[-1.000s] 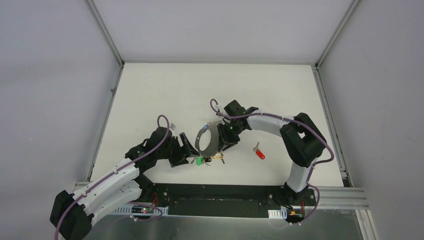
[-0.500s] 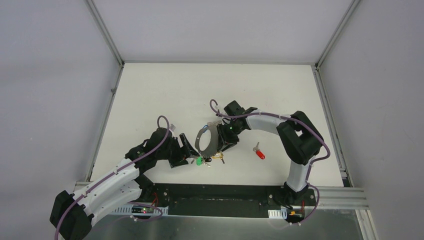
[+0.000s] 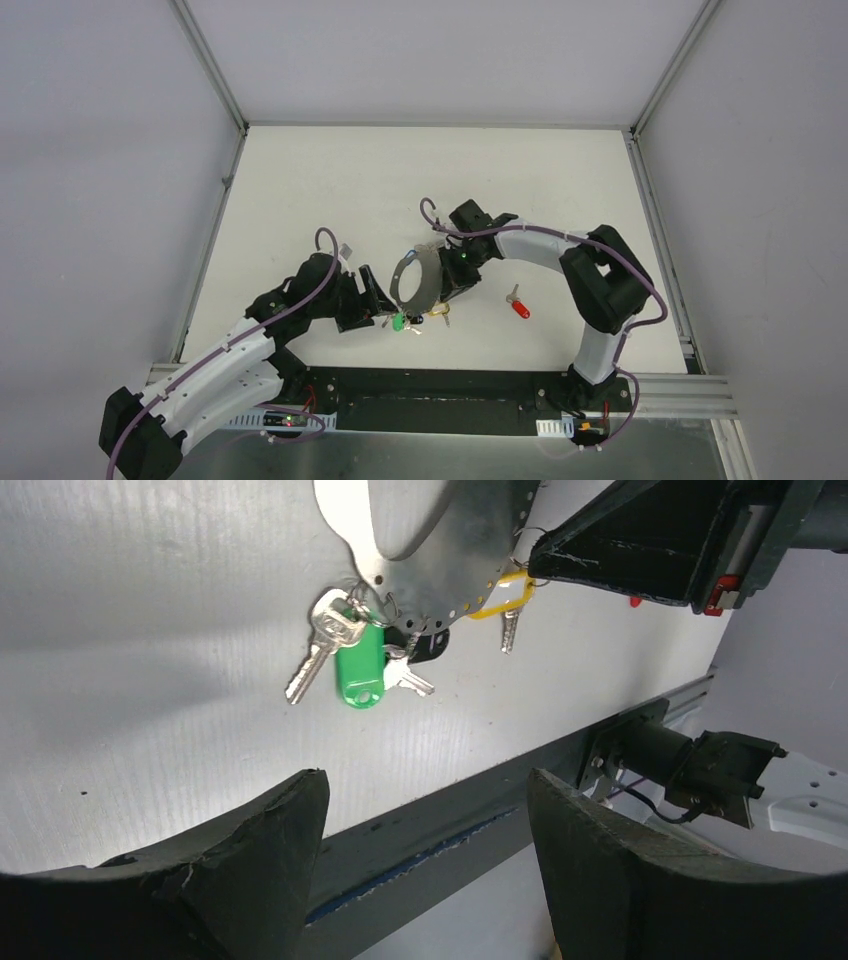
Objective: Put the keys on the keyring
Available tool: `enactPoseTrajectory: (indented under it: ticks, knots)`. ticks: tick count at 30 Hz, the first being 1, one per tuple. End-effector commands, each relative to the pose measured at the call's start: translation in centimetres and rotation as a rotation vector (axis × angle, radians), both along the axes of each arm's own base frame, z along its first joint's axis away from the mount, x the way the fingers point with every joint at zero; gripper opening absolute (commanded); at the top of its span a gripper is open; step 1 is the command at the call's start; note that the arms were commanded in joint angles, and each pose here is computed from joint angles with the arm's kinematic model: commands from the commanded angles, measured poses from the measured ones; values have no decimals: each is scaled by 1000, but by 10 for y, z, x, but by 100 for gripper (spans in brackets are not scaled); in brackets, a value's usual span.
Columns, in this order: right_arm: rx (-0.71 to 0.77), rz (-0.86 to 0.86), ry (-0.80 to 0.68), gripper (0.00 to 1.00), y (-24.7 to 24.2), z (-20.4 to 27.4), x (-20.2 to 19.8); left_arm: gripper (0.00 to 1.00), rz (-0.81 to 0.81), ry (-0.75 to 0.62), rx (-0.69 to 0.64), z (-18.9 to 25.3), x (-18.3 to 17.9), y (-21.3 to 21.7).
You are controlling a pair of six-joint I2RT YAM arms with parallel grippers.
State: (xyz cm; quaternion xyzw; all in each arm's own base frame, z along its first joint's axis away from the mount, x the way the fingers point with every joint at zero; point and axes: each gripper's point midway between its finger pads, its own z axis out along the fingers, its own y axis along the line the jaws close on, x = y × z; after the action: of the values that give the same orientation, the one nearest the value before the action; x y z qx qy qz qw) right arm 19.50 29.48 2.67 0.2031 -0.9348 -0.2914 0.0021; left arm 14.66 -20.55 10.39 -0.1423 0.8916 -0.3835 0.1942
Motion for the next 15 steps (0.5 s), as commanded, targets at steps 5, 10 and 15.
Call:
enactPoseTrajectory:
  ticks: [5, 10, 15]
  knots:
    - [157, 57, -323, 0, 3, 88, 23, 76, -104, -317, 33, 77, 19, 0]
    - [231, 105, -412, 0, 3, 117, 20, 79, -135, -449, 34, 114, 25, 0]
    - [419, 142, -572, 0, 12, 156, 13, 80, -162, -582, 30, 145, 29, 0]
